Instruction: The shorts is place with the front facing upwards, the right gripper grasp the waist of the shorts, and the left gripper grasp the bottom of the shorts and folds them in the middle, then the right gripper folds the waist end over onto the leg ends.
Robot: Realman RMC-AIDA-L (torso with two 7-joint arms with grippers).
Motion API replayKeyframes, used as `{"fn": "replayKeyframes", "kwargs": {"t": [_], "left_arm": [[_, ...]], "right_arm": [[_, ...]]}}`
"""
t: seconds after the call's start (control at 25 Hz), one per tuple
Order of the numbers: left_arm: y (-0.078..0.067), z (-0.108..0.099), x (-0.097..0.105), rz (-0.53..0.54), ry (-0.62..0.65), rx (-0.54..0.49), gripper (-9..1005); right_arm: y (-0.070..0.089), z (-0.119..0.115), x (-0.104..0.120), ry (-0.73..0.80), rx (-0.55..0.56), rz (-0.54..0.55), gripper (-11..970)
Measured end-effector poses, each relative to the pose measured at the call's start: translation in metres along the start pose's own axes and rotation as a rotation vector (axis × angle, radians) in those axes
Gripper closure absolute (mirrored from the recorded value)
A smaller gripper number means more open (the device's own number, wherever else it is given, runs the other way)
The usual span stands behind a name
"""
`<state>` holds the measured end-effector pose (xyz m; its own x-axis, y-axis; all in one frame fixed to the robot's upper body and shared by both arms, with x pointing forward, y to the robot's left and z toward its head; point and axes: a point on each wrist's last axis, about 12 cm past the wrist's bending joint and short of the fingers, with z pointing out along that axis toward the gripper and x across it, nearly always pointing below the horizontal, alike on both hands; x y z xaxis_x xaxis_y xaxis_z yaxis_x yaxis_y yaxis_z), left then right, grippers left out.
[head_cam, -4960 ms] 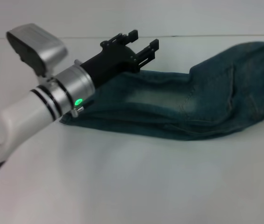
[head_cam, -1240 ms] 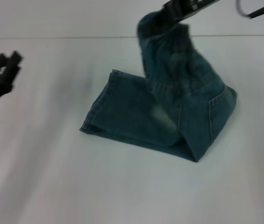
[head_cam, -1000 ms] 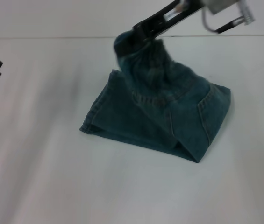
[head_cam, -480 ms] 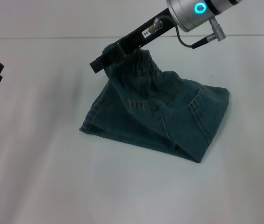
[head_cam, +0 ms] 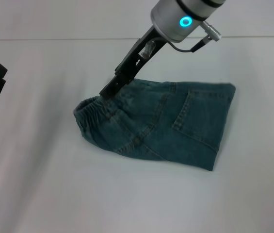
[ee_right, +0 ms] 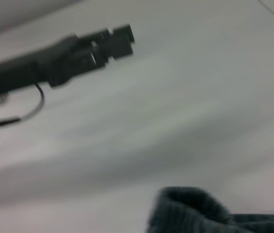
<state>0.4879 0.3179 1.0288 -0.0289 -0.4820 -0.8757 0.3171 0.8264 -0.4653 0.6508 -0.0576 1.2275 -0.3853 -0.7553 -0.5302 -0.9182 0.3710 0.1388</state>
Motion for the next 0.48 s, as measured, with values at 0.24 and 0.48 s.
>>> {"fn": "replayKeyframes", "kwargs": {"t": [0.24,0.48], "left_arm": [[0.001,-0.003,-0.001,-0.003,0.001,-0.005,536],[0.005,-0.006,-0.016,-0.021,0.08,0.103,535]], "right_arm": [[0.0,0.004,0.002,-0.027,0.029,-0.038,98],[-0.012,-0.023,0.059,-0.234,-0.03,0.041,94]]}}
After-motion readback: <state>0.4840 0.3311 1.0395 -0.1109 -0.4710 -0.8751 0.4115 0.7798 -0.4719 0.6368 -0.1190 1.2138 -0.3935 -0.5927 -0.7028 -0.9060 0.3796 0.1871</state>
